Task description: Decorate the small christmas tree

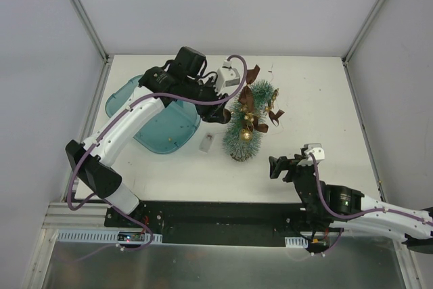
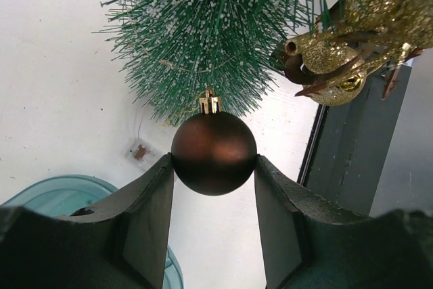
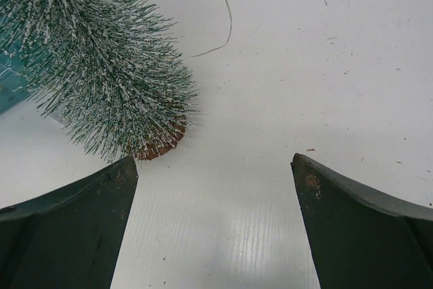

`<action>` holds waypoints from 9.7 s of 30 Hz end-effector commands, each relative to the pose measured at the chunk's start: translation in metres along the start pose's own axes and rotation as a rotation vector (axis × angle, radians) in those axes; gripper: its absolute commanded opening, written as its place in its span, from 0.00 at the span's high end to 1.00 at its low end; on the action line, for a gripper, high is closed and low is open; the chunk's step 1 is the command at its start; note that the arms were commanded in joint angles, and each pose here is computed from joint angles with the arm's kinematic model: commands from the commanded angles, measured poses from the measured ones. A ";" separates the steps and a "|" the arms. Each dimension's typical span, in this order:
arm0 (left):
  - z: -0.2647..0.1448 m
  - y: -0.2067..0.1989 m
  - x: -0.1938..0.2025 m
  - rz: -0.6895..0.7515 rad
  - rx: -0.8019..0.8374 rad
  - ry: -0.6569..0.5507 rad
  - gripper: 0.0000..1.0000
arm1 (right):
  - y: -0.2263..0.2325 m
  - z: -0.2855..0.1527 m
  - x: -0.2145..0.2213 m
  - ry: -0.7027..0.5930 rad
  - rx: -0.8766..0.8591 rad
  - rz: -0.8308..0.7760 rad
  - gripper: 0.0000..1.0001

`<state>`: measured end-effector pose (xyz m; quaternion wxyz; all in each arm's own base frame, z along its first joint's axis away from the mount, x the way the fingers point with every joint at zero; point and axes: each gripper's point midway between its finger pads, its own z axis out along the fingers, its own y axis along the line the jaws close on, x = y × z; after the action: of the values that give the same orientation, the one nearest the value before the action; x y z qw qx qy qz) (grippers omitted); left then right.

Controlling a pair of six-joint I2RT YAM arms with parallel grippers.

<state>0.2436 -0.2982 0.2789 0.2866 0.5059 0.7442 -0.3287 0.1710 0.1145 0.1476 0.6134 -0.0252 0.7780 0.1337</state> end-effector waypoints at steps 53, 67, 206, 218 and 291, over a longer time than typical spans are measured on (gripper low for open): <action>0.016 -0.020 0.016 0.017 0.057 0.006 1.00 | 0.002 -0.002 -0.018 -0.040 0.002 0.055 0.02; 0.020 -0.017 0.029 0.019 0.042 0.040 1.00 | 0.004 -0.002 -0.021 -0.044 -0.004 0.053 0.02; -0.112 0.257 0.313 -0.619 -0.718 0.406 0.85 | 0.003 -0.009 -0.047 -0.078 -0.036 0.030 0.02; -0.095 0.159 0.154 -0.463 -0.511 0.091 0.89 | -0.005 -0.012 -0.056 -0.096 -0.016 0.009 0.02; -0.124 0.076 0.143 -0.507 -0.451 -0.133 0.01 | 0.242 -0.031 0.062 0.369 -0.798 -0.486 0.04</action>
<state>0.2545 -0.1056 0.2227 0.3402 0.2362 0.8790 -0.2364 0.0884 0.2842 0.1140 0.4347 -0.4241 0.7707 0.1931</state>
